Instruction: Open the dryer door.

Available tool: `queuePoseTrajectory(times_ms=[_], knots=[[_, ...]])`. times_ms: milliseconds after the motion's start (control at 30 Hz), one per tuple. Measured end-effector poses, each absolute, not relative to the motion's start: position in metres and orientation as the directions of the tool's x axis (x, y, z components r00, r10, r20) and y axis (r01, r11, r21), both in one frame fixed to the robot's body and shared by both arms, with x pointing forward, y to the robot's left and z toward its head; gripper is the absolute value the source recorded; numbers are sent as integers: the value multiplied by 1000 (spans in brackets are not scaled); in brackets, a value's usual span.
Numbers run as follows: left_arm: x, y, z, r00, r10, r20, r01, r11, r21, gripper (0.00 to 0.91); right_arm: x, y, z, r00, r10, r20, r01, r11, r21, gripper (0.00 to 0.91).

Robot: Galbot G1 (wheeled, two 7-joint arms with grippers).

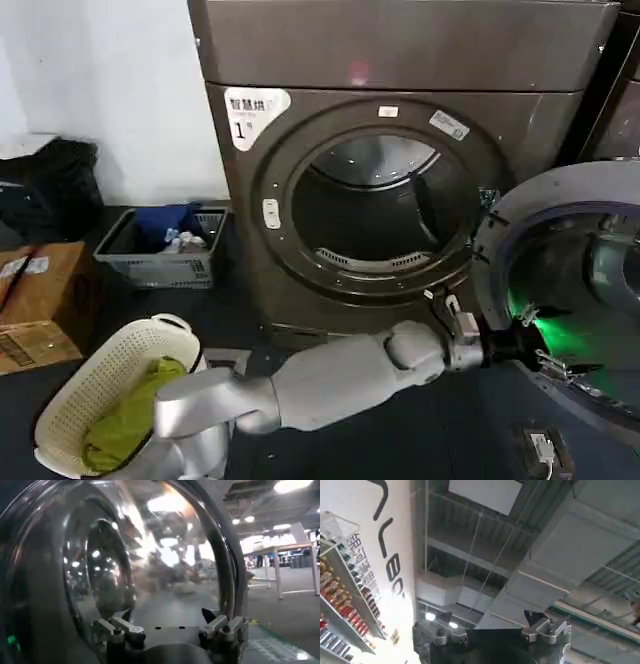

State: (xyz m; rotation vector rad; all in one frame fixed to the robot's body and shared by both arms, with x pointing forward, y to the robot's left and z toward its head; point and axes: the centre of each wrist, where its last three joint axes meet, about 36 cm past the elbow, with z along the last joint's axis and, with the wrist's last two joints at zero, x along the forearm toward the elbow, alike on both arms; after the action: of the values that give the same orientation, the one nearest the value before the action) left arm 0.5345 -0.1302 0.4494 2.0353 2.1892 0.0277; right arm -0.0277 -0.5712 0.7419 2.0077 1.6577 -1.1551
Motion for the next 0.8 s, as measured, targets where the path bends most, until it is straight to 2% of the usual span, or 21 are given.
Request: queuePoseTrajectory(times_ms=[500,800], knots=[[533,-131,454,-73,991,-114,989,86,119,907,-26,-572,745,11,679,-734,922,-291,-256,907],[512,-143,473,6,988,-154,986,20,165,907,-24,-572,746,7,681,-733,923,-286,-257,907]])
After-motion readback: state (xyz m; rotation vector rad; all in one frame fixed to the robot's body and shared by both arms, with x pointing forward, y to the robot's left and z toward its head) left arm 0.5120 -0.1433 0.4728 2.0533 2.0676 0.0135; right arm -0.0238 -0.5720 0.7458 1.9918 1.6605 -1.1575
